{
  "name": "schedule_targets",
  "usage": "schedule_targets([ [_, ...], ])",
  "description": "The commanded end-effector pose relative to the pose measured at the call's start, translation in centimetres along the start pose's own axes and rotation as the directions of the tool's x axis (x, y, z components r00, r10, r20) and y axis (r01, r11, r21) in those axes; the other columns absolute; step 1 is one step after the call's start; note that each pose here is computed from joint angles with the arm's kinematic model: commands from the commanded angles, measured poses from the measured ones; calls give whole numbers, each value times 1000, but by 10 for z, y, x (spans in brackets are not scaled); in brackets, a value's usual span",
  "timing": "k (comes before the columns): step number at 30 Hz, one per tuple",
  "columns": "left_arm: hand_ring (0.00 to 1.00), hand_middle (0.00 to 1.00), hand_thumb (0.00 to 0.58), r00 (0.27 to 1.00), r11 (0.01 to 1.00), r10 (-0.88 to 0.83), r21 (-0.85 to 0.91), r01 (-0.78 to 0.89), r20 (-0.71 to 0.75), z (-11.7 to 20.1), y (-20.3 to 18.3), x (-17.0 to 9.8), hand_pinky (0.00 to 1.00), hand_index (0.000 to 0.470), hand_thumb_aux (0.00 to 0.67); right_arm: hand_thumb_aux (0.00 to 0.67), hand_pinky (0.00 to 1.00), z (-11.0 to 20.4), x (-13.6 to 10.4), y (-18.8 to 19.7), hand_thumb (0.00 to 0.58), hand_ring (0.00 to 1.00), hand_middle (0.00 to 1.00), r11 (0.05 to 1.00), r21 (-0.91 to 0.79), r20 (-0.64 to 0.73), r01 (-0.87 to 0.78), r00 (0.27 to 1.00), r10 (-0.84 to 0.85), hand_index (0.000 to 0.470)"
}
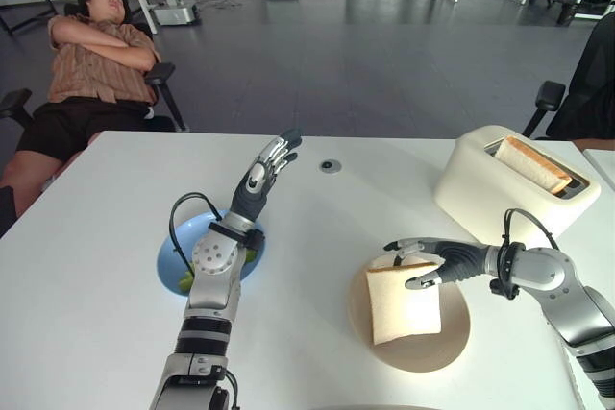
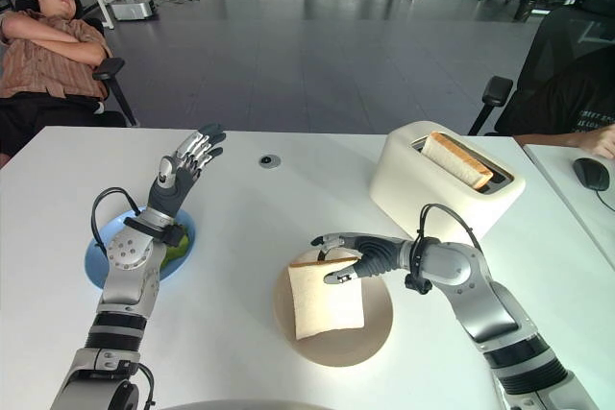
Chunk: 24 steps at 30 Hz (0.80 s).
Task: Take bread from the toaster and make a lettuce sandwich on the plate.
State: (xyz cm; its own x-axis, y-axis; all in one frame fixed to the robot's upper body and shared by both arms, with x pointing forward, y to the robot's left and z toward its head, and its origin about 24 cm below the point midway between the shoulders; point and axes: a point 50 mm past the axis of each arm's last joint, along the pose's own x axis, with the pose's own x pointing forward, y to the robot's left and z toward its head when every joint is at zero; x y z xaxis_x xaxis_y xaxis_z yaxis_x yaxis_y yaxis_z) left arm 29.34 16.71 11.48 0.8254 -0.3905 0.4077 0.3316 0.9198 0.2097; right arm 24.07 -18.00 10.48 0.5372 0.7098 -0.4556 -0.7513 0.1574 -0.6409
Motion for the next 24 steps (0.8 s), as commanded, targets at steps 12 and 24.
schedule_targets([
  [12,0,0,0,866,167,187,884,437,-464,-4,113,-23,0,0,0,0,0,12,-34,-66,0,0,0,865,-117,79,488,873,-481,0],
  [24,0,0,0,459,34,223,478,878,-860,-7,103,-69,0,0,0,0,0,9,-33,-60,0,0,0,875,-119,61,469,883,-465,0],
])
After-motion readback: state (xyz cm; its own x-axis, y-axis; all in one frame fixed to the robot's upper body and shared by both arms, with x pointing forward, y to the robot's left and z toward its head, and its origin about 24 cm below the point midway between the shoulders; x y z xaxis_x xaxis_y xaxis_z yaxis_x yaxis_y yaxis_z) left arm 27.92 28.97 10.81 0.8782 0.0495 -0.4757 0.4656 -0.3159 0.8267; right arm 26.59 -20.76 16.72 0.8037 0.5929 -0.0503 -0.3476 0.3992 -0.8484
